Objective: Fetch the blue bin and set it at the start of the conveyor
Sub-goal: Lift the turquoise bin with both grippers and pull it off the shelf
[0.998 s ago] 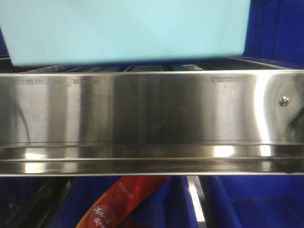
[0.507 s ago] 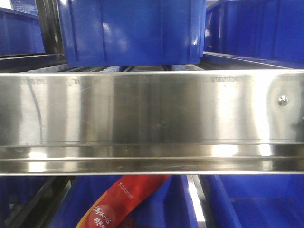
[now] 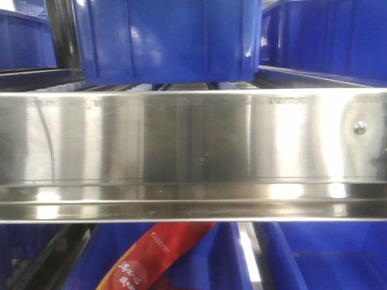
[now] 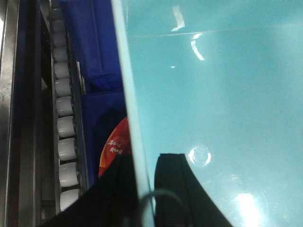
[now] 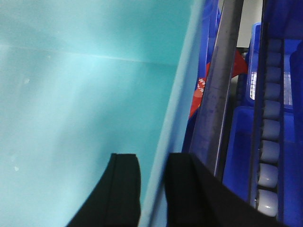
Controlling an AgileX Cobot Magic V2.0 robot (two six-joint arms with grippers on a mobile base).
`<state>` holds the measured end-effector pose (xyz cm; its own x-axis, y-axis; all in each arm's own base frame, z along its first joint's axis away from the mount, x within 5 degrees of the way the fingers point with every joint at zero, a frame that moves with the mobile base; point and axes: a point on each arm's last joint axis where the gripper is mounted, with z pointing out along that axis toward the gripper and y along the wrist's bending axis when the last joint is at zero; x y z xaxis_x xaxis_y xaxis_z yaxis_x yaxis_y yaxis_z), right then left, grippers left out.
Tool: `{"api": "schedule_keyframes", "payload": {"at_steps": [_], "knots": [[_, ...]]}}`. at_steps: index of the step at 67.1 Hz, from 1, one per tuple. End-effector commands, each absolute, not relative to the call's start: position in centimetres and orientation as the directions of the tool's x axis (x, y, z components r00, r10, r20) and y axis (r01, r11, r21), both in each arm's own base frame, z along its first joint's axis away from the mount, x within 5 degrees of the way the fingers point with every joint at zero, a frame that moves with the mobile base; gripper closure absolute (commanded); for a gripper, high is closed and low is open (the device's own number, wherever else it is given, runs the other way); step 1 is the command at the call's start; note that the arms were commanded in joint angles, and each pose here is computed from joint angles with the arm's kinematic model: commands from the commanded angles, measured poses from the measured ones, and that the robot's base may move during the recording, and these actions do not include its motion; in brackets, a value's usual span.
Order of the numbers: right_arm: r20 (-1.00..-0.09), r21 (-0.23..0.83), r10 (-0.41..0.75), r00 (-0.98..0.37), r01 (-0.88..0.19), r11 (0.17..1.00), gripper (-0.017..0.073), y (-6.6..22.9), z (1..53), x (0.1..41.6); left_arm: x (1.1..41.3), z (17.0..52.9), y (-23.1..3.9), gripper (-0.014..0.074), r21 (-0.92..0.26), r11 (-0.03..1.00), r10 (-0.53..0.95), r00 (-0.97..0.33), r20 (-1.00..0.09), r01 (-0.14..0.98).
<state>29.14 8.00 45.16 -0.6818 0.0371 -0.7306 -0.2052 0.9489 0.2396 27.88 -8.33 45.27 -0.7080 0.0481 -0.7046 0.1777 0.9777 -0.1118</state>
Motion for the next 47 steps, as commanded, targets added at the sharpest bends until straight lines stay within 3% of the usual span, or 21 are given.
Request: {"api": "schedule_keyframes", "payload": {"at_steps": [1,47], "knots": [[-0.771,0.237,0.052,-0.635,-0.210,0.949,0.0712,7.89,45.96,29.12,27.28,46.28,-8.62,0.0705,-0.124,0.971,0.047,-0.670,-0.741,0.205],[-0.770,0.237,0.052,-0.636,-0.209,0.949,0.0712,7.94,45.81,29.34,27.29,46.29,-8.62,0.0705,-0.124,0.971,0.047,-0.668,-0.742,0.206]]}}
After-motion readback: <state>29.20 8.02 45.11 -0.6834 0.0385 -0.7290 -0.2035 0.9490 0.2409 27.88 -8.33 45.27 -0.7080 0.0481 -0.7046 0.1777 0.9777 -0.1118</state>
